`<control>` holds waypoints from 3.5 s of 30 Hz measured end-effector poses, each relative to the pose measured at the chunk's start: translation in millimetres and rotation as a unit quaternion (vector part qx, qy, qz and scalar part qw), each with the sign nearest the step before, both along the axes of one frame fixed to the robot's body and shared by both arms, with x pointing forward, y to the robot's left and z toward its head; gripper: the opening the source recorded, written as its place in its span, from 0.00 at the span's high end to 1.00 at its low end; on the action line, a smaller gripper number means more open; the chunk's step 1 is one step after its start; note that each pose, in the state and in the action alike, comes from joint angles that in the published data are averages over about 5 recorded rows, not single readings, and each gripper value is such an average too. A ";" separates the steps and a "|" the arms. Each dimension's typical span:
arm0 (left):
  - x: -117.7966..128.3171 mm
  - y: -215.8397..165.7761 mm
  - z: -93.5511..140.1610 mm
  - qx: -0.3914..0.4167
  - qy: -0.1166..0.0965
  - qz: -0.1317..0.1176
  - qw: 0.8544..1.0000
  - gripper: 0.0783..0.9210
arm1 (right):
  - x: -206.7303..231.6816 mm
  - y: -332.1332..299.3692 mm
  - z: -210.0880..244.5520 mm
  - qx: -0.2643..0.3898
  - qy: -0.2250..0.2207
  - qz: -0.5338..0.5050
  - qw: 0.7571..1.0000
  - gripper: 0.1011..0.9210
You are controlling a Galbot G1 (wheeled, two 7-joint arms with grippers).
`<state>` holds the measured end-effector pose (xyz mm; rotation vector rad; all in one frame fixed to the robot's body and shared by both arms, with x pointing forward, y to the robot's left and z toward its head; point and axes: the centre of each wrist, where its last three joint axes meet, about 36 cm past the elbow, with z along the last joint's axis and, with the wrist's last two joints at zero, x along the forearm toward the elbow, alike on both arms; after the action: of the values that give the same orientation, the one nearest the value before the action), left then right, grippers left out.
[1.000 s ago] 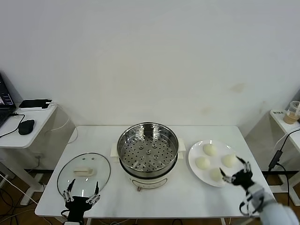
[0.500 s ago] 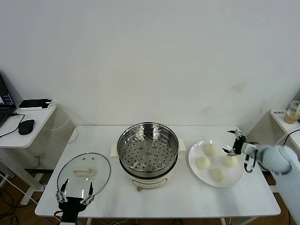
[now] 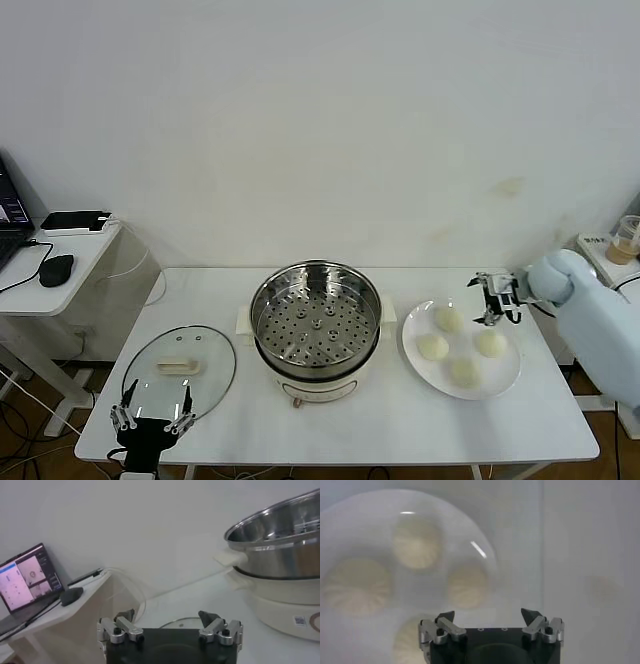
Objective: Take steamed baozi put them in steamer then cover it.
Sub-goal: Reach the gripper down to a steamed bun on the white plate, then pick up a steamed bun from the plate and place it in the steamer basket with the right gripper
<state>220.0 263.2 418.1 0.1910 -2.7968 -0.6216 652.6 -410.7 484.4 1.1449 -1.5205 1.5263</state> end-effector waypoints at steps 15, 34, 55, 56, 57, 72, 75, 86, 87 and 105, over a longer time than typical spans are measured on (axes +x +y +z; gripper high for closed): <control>2.7 7.6 0.6 0.013 0.001 -0.001 1.000 0.12 | 33.9 28.3 -22.2 -0.023 0.028 0.002 0.999 0.12; 3.9 10.9 -1.0 0.018 0.001 0.001 1.000 0.12 | 49.9 57.0 -42.9 -0.034 0.041 -0.002 0.999 0.26; 7.7 10.8 -1.0 0.017 -0.002 -0.002 1.000 0.12 | 41.4 44.9 4.6 -0.039 0.037 0.007 0.999 0.38; 8.0 10.7 -1.1 0.017 -0.002 -0.002 1.000 0.12 | 40.4 44.2 10.6 -0.038 0.034 0.009 0.999 0.37; 8.3 10.6 -1.4 0.017 -0.002 -0.003 1.000 0.12 | 39.5 43.7 16.8 -0.036 0.031 0.011 0.999 0.37; 19.4 11.8 -11.6 0.002 0.012 -0.010 1.000 0.12 | 36.7 102.1 138.0 0.030 -0.032 0.101 0.994 0.37; 21.7 12.9 -12.6 0.001 0.013 -0.012 1.000 0.12 | 36.4 127.0 158.7 0.045 -0.041 0.130 0.990 0.37; 25.6 17.0 -10.7 0.004 0.014 -0.013 1.000 0.12 | 27.1 235.2 188.4 0.052 -0.052 0.265 0.961 0.37; 25.4 17.5 -10.7 0.004 0.014 -0.012 1.000 0.12 | 26.2 244.0 186.6 0.048 -0.051 0.278 0.958 0.37; 26.0 19.5 -1.5 0.002 0.000 -0.001 1.000 0.12 | 32.3 337.6 121.3 -0.042 -0.042 0.468 0.882 0.36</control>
<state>246.0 282.7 416.6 0.1905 -2.7968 -0.6270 685.0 -73.1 605.7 1.9311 -0.9290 2.2368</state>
